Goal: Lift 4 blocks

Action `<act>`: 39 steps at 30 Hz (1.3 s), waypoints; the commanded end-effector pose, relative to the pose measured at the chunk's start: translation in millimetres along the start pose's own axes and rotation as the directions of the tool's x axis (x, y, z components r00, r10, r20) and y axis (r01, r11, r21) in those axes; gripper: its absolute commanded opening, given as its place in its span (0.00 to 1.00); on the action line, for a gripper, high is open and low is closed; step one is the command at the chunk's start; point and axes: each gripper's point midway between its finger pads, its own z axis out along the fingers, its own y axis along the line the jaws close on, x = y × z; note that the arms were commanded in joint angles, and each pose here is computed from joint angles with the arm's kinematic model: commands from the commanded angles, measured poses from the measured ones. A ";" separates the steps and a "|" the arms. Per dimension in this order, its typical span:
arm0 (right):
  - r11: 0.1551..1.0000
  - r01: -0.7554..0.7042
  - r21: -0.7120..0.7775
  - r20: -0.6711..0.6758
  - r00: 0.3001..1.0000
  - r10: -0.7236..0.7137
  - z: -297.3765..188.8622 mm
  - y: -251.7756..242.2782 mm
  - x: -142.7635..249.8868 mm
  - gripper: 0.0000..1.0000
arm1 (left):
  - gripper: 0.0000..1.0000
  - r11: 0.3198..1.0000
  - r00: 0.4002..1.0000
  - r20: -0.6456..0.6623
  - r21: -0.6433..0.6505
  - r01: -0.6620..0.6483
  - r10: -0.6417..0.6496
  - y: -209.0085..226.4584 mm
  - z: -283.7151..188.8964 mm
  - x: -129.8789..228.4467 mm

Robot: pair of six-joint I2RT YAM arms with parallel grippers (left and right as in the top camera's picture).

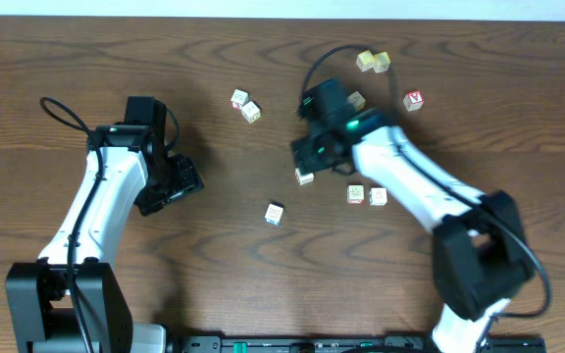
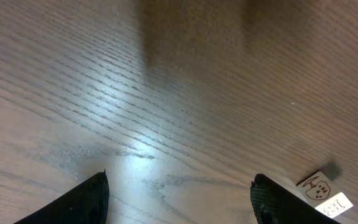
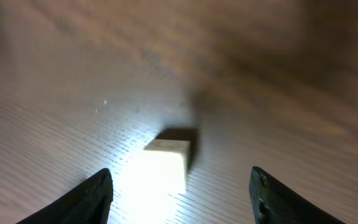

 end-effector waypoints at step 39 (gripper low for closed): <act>0.992 -0.095 0.086 -0.159 0.981 0.108 38.7 3.8 38.7 0.24 | 0.73 1.000 1.000 -0.007 -0.010 0.005 -0.005 2.5 0.2 1.3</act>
